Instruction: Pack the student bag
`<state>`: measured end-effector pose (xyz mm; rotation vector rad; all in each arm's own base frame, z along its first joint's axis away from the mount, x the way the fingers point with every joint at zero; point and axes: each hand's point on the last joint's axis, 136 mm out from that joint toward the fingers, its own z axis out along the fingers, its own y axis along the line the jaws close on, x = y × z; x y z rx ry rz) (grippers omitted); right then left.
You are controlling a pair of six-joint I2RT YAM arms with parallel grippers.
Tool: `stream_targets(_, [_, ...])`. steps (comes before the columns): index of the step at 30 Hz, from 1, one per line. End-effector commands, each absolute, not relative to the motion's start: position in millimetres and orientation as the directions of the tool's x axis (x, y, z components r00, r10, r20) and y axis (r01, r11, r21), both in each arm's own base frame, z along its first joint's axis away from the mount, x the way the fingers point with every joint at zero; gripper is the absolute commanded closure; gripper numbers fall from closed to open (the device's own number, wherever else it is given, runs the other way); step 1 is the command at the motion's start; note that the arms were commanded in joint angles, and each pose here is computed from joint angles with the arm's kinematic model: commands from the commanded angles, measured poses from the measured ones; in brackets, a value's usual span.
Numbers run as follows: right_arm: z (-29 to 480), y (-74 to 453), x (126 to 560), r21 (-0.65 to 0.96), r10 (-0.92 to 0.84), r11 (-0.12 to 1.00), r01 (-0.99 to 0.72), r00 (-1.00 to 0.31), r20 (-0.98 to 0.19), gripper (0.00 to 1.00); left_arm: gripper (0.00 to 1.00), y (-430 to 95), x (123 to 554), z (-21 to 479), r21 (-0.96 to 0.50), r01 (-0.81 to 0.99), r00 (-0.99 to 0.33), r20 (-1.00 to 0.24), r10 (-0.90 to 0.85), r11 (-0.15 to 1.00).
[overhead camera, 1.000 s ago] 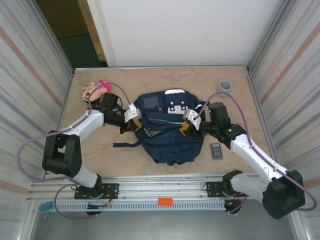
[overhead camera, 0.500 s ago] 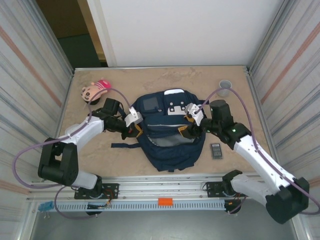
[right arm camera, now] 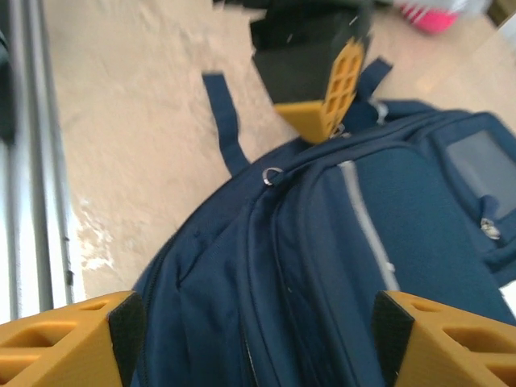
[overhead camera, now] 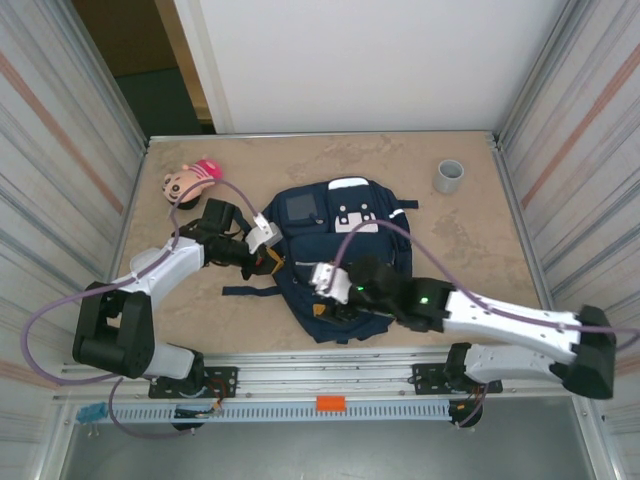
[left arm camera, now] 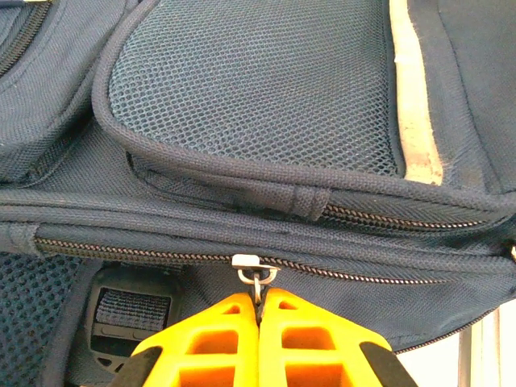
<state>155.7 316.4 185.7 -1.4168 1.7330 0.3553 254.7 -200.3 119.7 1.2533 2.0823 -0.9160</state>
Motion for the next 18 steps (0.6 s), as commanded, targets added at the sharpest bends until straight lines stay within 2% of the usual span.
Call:
stream_targets(1, [194, 330, 183, -0.420, -0.688, 0.368, -0.830, 0.060, -0.723, 0.26, 1.00, -204, 253, 134, -0.272, 0.908, -0.404, -0.768, 0.496, 0.319])
stream_targets(4, [183, 336, 197, -0.456, -0.714, 0.372, -0.808, 0.065, -0.697, 0.29, 1.00, -204, 250, 132, -0.273, 0.910, -0.403, -0.764, 0.504, 0.313])
stream_targets(6, [179, 337, 205, -0.459, -0.718, 0.386, -0.800, 0.052, -0.694, 0.37, 1.00, -205, 249, 131, -0.272, 0.912, -0.400, -0.762, 0.510, 0.308])
stream_targets(11, [185, 339, 212, -0.420, -0.661, 0.416, -0.806, 0.049, -0.749, 0.78, 1.00, -211, 239, 129, -0.276, 0.926, -0.375, -0.752, 0.542, 0.258])
stream_targets(13, [187, 340, 212, -0.382, -0.631, 0.414, -0.826, 0.043, -0.775, 0.92, 1.00, -214, 233, 131, -0.285, 0.931, -0.365, -0.753, 0.547, 0.230])
stream_targets(16, [181, 338, 219, -0.374, -0.633, 0.422, -0.826, 0.028, -0.774, 1.00, 1.00, -221, 221, 144, -0.299, 0.941, -0.337, -0.782, 0.524, 0.159])
stream_targets(18, [175, 336, 223, -0.374, -0.643, 0.420, -0.827, 0.020, -0.765, 1.00, 1.00, -226, 213, 155, -0.305, 0.946, -0.318, -0.811, 0.492, 0.110])
